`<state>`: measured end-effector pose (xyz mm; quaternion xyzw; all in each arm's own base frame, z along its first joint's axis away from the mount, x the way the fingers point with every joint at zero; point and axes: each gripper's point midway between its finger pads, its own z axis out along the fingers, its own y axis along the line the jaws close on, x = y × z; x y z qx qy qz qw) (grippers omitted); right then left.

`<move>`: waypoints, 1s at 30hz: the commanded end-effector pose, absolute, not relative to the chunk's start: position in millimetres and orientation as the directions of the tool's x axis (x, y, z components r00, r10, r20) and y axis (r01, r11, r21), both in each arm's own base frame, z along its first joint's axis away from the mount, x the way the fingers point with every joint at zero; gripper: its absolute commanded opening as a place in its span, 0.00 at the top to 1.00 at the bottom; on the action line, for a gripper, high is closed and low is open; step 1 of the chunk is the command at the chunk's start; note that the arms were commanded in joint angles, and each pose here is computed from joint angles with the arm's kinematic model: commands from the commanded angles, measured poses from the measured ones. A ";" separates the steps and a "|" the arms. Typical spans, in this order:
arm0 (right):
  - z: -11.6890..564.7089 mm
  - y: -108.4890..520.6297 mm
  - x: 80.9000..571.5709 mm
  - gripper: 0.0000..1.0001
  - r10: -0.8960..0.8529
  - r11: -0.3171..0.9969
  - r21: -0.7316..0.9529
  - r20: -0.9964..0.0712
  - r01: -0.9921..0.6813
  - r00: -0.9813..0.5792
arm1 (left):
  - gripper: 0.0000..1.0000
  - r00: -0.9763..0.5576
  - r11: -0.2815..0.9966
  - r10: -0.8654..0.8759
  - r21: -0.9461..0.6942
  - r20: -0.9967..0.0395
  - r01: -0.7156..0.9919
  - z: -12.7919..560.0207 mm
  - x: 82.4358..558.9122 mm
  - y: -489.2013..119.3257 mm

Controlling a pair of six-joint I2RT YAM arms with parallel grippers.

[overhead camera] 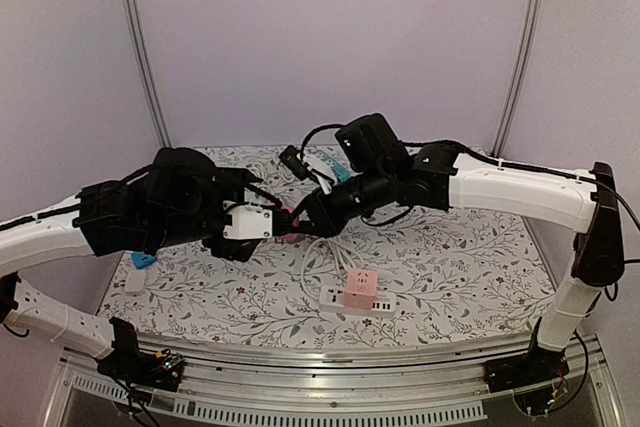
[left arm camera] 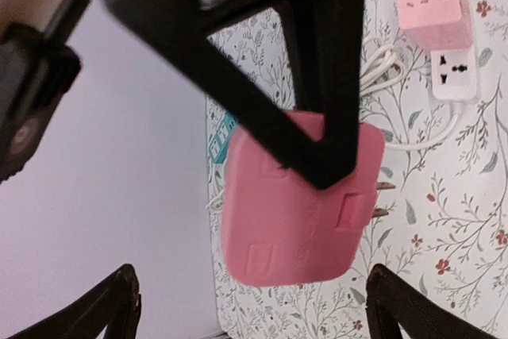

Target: Insert the plug

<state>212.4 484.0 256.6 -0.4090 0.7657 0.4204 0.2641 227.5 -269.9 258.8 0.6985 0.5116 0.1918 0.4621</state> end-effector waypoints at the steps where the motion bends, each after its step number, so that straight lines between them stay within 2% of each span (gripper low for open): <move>1: 245.8 443.7 191.4 1.00 -0.498 0.224 0.282 -0.790 -0.933 -0.358 | 0.01 0.336 0.085 0.750 0.587 -0.570 0.805 272.0 172.6 -291.6; 3: 245.3 422.7 180.9 1.00 -0.523 0.165 0.181 -0.818 -0.970 -0.241 | 0.01 0.272 0.100 0.688 0.459 -0.673 0.883 271.7 155.8 -305.2; 6: 233.7 392.5 178.7 1.00 -0.541 0.138 0.106 -0.825 -0.985 -0.165 | 0.01 0.144 0.134 0.614 0.282 -0.776 0.950 270.7 147.0 -334.2; 10: 230.0 361.9 182.8 1.00 -0.497 0.124 0.053 -0.861 -0.991 -0.108 | 0.16 0.085 0.132 0.525 0.180 -0.847 0.975 268.2 151.7 -380.0; 13: 226.8 352.0 179.1 1.00 -0.475 0.109 0.004 -0.878 -0.994 -0.056 | 0.28 0.128 0.109 0.491 0.207 -0.861 0.972 257.4 159.8 -402.2; 21: 220.1 323.4 176.7 1.00 -0.401 0.091 -0.024 -0.916 -0.996 -0.014 | 0.26 0.023 0.115 0.358 0.068 -0.933 0.991 242.7 174.0 -440.3; 27: 206.2 319.6 170.9 1.00 -0.414 0.063 -0.004 -0.910 -0.998 -0.022 | 0.31 -0.072 0.111 0.295 -0.041 -0.953 0.993 223.6 174.8 -452.5; 30: 201.8 317.7 170.3 1.00 -0.417 0.055 -0.003 -0.908 -0.999 -0.021 | 0.36 -0.099 0.125 0.290 -0.065 -0.952 0.990 223.6 178.7 -454.1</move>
